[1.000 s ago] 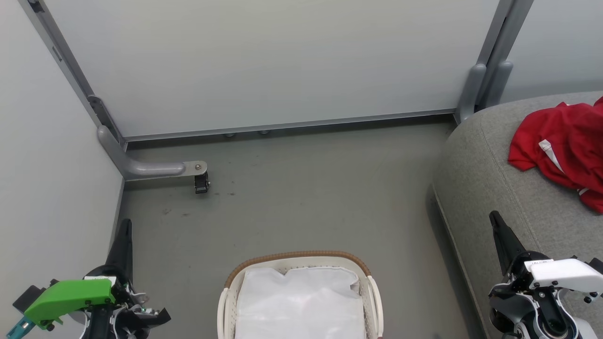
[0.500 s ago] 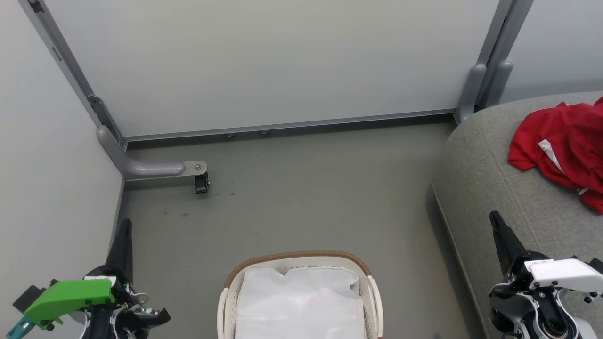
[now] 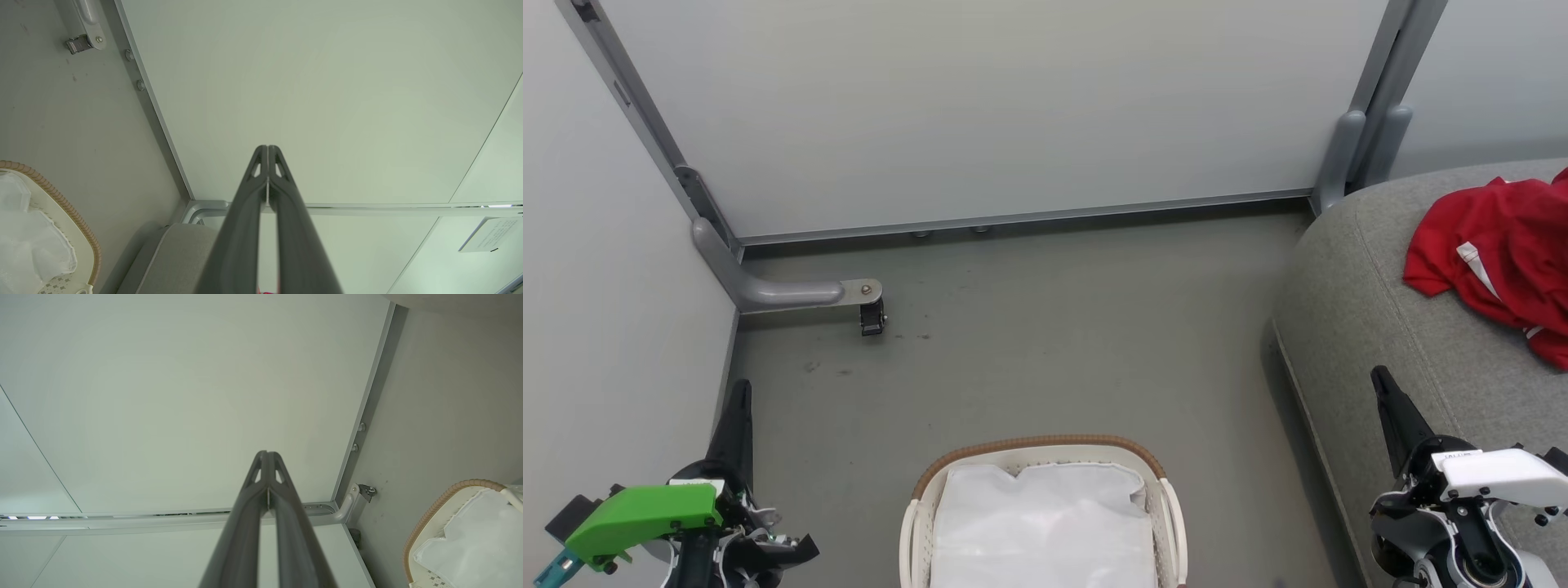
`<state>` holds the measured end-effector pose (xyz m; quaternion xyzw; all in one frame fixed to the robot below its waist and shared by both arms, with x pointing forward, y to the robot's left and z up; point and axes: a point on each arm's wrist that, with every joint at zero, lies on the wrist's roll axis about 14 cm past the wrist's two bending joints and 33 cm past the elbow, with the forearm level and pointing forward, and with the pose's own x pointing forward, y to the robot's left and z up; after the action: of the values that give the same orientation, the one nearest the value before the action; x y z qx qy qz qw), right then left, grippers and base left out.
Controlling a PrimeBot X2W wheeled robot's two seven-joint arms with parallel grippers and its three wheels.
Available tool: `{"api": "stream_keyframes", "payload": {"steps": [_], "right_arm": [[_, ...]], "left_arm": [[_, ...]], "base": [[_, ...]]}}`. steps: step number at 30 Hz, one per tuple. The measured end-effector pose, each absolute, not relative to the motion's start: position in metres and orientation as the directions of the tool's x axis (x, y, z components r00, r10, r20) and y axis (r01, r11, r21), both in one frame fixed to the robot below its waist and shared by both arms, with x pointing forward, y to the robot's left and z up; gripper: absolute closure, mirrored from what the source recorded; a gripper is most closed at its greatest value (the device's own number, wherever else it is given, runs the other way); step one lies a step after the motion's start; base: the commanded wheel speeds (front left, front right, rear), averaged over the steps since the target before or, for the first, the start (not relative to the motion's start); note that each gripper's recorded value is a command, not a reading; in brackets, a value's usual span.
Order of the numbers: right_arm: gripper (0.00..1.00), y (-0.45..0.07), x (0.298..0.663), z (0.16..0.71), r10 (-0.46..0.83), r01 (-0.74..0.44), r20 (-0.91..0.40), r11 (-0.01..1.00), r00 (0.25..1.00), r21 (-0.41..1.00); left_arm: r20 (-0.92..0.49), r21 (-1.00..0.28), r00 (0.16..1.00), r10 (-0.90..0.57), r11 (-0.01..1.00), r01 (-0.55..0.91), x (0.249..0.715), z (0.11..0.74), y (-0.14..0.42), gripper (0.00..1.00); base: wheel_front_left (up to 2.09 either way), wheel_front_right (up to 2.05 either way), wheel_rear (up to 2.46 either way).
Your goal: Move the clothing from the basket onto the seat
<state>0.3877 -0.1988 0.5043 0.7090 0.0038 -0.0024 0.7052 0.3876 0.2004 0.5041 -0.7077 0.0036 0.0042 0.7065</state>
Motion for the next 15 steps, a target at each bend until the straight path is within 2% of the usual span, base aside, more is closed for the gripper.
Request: {"api": "stream_keyframes", "payload": {"steps": [15], "right_arm": [[1.00, -0.1988, 0.3877, 0.5044, 0.002, 0.009, -0.009, -0.005, 1.000, 1.000]], "left_arm": [[-0.011, -1.000, 1.000, 0.001, -0.002, -0.011, 0.3876, 0.5041, 0.2004, 1.00]], "base": [[0.00, 0.00, 0.00]]}}
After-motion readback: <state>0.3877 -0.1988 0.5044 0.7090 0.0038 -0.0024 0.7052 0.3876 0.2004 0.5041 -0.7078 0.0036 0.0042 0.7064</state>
